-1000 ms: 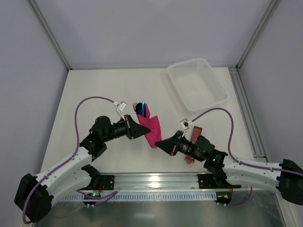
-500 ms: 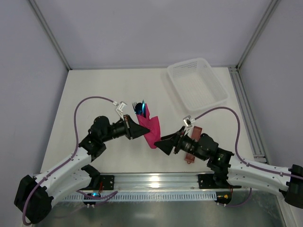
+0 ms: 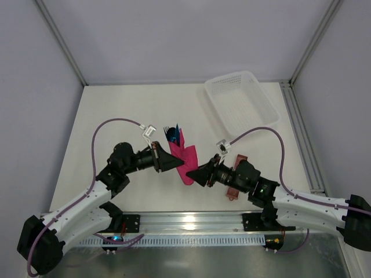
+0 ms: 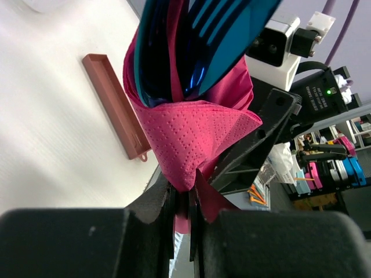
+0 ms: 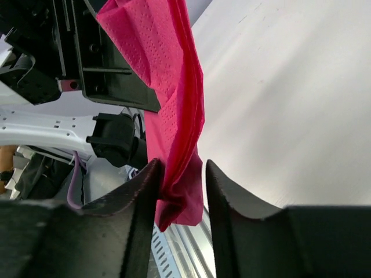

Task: Place the utensils on the paper napkin and roll it up
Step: Adjust the napkin.

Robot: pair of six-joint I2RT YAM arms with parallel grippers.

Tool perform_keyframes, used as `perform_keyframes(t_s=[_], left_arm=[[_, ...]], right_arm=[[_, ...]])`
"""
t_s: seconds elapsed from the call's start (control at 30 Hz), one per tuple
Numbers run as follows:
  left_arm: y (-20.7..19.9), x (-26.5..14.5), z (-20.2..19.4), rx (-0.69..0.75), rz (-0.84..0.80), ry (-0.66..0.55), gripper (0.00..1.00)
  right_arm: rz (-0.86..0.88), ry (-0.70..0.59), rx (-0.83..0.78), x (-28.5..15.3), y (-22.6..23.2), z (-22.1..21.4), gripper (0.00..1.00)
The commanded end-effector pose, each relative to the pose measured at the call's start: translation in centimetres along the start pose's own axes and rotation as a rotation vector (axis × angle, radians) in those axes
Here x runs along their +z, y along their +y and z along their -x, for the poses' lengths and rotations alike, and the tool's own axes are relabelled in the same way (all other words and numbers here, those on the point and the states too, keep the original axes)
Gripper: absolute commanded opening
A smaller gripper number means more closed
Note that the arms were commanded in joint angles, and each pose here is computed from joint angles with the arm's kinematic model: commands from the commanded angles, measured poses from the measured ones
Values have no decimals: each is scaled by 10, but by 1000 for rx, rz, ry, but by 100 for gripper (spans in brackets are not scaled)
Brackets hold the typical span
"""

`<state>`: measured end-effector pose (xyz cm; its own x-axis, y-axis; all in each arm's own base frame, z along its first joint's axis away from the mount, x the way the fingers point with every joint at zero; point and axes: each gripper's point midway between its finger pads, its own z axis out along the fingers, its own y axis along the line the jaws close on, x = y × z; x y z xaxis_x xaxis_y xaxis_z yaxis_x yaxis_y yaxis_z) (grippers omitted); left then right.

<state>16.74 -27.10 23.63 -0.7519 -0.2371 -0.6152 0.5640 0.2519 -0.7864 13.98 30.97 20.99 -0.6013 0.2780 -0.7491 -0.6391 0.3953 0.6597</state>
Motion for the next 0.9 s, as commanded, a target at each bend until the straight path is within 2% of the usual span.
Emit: perform_keyframes(t_s=[0.0, 0.07, 0.1, 0.2, 0.27, 0.3, 0.33, 0.37, 0.4, 0.43, 0.5, 0.57, 0.7, 0.87], left_arm=[[-44, -2, 24, 71, -155, -60, 0], [-47, -2, 23, 61, -177, -50, 0], [-50, -2, 24, 59, -188, -48, 0], [-54, -1, 23, 51, -218, -38, 0], [-54, 0, 23, 52, -223, -33, 0], [-53, 0, 23, 49, -217, -33, 0], [-50, 1, 21, 48, -208, -28, 0], [-49, 1, 22, 55, -207, -30, 0], [-48, 1, 21, 57, -205, -28, 0], [-48, 1, 20, 59, -205, -28, 0], [-46, 2, 19, 60, -210, -31, 0], [-44, 3, 19, 58, -211, -30, 0], [-40, 5, 18, 54, -202, -32, 0], [-33, 6, 18, 57, -161, -34, 0]], right_arm=[[93, -47, -18, -7, 14, 8, 34], [121, -70, -26, -11, 20, 13, 29], [131, -74, -31, -12, 21, 13, 23], [151, -94, -45, -14, 27, 19, 18], [111, -80, -54, -13, 20, 18, 22], [93, -97, -54, -14, 22, 27, 31], [36, -61, -55, -17, 11, 20, 32], [0, -80, -60, -20, 6, 26, 34], [-12, -121, -63, -27, 8, 37, 42], [-40, -109, -68, -31, 3, 35, 44], [-75, -142, -89, -38, 5, 50, 44], [-173, -103, -111, -48, -5, 54, 43], [-148, -130, -140, -51, 14, 77, 43], [-92, -104, -169, -30, 33, 83, 42]])
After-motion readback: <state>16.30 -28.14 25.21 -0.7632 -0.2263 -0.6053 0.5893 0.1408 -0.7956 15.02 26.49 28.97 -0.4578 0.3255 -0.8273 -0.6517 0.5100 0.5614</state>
